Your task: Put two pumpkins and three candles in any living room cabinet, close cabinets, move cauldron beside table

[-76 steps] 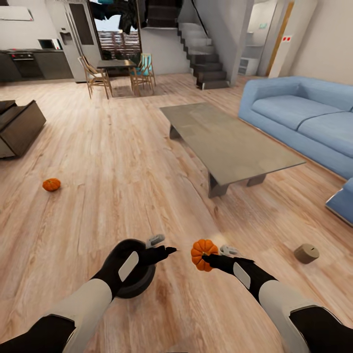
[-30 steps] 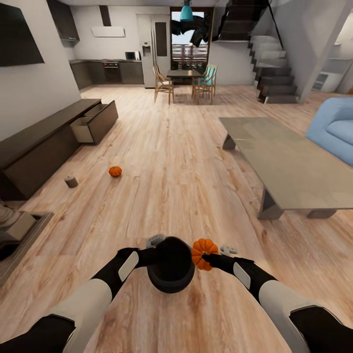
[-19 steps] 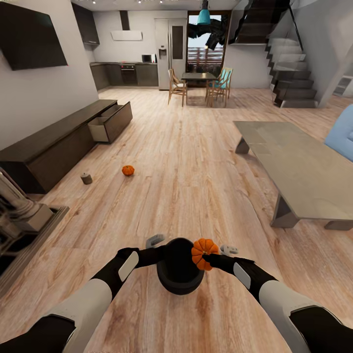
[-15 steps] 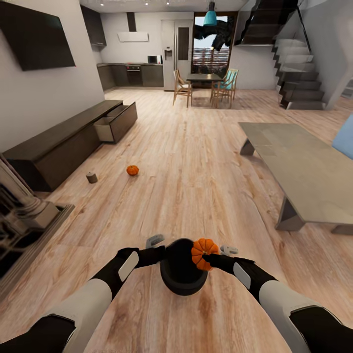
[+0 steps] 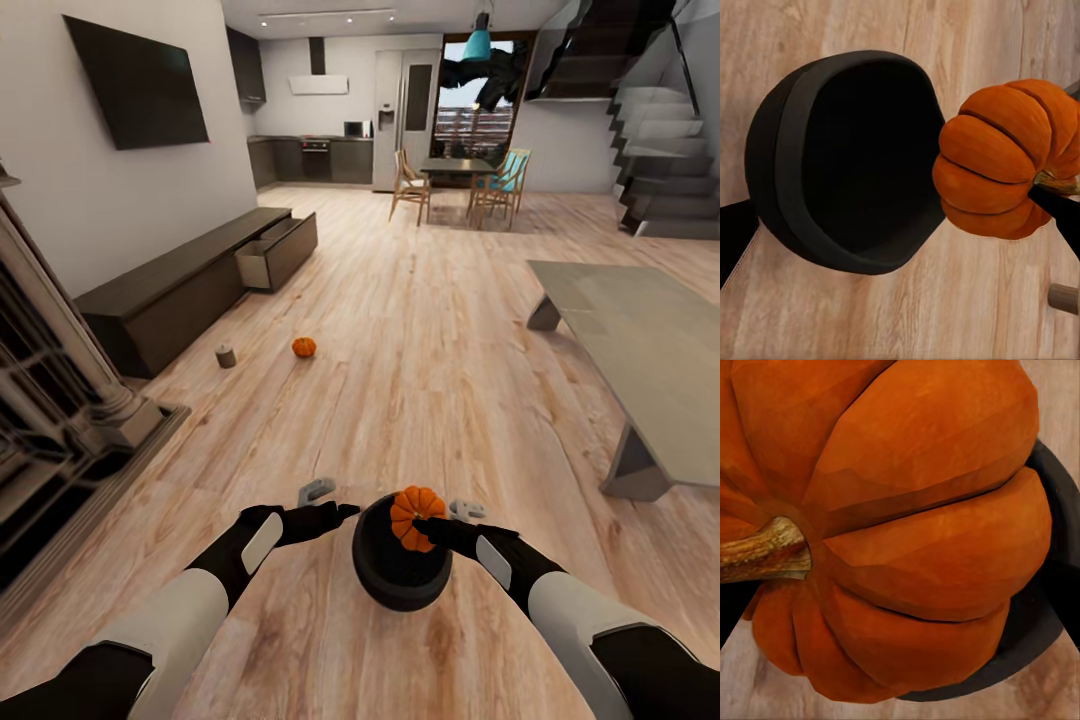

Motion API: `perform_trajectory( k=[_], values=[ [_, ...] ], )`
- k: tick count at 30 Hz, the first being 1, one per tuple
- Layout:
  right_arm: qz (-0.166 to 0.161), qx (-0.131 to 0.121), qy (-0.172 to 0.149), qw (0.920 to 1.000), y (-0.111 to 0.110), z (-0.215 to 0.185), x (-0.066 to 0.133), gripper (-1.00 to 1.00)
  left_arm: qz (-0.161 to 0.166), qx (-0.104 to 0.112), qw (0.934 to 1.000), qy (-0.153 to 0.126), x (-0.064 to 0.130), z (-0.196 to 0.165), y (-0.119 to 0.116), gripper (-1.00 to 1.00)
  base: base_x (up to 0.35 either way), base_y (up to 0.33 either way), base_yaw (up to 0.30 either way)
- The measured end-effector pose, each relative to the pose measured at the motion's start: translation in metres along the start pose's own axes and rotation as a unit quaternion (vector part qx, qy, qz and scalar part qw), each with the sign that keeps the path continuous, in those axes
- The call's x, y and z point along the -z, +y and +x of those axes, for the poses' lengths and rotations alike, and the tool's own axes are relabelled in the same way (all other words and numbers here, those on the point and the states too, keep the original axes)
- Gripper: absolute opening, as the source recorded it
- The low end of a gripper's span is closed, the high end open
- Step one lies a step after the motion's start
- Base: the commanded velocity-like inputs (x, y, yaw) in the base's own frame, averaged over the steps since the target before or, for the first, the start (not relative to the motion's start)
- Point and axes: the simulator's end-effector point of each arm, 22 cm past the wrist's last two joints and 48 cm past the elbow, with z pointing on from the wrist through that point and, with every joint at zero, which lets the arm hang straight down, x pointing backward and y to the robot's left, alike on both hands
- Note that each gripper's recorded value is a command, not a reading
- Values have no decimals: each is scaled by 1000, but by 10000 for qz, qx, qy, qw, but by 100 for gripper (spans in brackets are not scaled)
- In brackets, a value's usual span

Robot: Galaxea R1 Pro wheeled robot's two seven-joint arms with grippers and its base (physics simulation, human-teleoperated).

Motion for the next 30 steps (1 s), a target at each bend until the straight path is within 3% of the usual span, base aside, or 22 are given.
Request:
perform_trajectory(
  k=[30],
  values=[
    [-33,48,-142,9999,7,-15,10,-100,41,-89,9999,-117,10,-11,-11,100,0,0,230]
  ],
)
